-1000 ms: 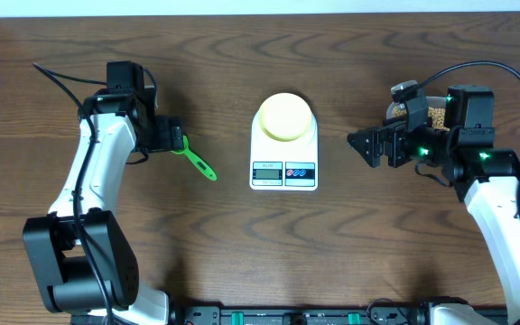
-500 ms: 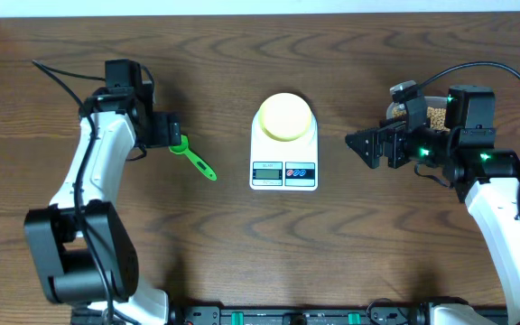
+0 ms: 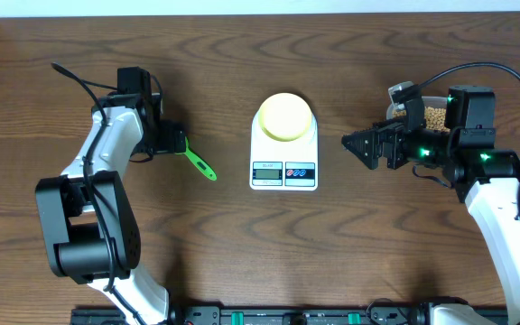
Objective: Scoop item into bowl and weigh 50g on scale
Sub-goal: 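Lower the left gripper and grasp the green scoop's cup end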
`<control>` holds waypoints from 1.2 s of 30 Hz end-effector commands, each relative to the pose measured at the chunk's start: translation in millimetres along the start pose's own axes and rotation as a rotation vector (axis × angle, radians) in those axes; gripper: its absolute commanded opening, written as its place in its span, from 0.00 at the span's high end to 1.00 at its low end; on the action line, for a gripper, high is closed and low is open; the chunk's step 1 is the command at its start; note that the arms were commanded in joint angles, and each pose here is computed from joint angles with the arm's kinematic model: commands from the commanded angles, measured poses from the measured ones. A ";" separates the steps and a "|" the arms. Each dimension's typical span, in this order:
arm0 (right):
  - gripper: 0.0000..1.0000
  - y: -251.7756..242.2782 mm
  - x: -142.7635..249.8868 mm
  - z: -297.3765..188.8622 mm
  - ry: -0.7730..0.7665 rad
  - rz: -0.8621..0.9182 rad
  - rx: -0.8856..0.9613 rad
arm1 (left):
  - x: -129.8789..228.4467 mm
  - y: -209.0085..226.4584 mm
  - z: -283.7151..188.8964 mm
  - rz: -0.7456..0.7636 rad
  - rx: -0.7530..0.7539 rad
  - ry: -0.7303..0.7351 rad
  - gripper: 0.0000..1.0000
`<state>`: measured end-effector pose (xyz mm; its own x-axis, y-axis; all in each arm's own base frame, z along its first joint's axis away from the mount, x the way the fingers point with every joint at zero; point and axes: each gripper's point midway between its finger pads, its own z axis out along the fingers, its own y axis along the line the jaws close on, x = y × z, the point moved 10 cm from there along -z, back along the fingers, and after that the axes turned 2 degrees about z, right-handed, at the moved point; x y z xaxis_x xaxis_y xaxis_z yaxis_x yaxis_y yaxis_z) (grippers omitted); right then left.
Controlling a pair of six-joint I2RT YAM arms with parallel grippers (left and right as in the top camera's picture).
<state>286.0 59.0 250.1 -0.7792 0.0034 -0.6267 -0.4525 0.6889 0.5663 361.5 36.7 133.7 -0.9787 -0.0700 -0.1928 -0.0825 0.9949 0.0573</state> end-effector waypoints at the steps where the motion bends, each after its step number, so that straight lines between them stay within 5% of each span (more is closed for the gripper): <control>1: 0.01 10.2 -4.5 -4.2 -0.016 0.001 -0.036 | -1.1 2.5 3.1 0.003 -0.013 -0.012 0.02; 21: 0.01 11.3 -4.4 -3.5 -0.014 0.006 -0.038 | -4.6 1.3 27.8 0.004 -0.013 0.005 0.02; 36: 0.01 11.3 -4.4 -3.5 -0.014 0.017 -0.038 | -7.7 1.3 29.4 -0.001 -0.013 -0.014 0.57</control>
<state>285.5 60.6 250.5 -0.7962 0.0259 -0.6045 -0.4286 0.6810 0.5937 376.3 38.2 112.8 -0.9723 -0.0645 -0.2245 -0.0803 0.9948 0.0620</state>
